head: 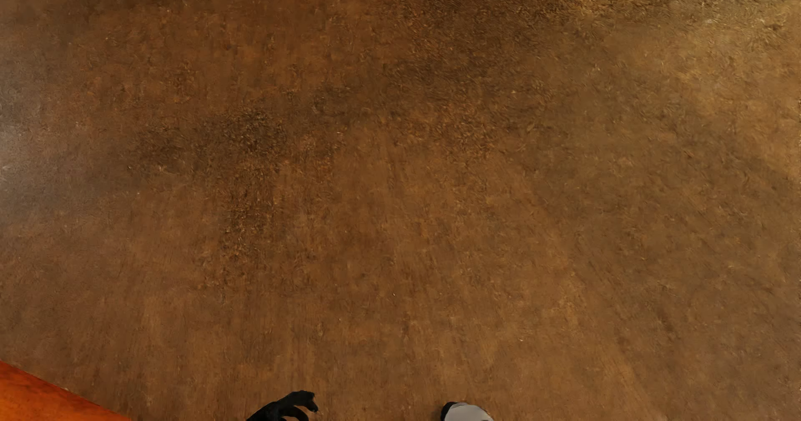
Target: Avoid the corner
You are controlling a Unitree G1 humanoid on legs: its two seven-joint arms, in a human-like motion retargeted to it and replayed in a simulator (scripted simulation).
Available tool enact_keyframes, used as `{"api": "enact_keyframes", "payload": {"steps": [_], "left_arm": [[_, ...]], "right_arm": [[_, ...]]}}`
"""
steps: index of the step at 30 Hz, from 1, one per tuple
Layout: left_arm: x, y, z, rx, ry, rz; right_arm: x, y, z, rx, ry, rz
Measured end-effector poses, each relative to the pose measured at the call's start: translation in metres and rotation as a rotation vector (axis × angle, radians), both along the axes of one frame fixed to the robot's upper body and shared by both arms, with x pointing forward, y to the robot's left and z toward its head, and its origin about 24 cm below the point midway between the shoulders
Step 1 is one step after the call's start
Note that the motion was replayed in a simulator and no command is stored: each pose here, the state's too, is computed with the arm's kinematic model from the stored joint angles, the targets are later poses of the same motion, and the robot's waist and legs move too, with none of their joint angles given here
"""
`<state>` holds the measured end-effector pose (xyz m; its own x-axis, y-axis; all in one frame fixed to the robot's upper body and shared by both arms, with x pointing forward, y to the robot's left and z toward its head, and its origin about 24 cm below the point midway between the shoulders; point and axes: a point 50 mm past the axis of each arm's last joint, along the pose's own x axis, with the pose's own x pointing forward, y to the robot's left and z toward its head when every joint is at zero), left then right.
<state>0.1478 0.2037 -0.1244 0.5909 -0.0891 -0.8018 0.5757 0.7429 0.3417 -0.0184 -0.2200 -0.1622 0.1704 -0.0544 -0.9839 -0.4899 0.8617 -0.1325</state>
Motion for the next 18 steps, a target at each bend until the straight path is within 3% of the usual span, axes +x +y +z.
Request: {"api": "enact_keyframes", "payload": {"steps": [3,8,11,14,18], "left_arm": [[-0.021,0.002,-0.009,-0.035,0.043,0.12],[-0.082,-0.02,-0.027,-0.055,0.218,0.035],[-0.132,-0.009,-0.04,0.006,0.392,0.082],[-0.167,-0.007,-0.04,0.03,0.487,0.029],[-0.193,0.005,-0.039,0.077,0.57,0.033]], "right_arm": [[-0.01,-0.005,-0.001,-0.023,0.05,0.016],[0.044,0.011,0.002,0.042,-0.132,0.018],[0.085,0.012,0.014,0.066,-0.284,0.024],[0.114,-0.006,0.028,0.031,-0.398,-0.02],[0.073,-0.013,0.014,-0.005,-0.27,-0.141]]}}
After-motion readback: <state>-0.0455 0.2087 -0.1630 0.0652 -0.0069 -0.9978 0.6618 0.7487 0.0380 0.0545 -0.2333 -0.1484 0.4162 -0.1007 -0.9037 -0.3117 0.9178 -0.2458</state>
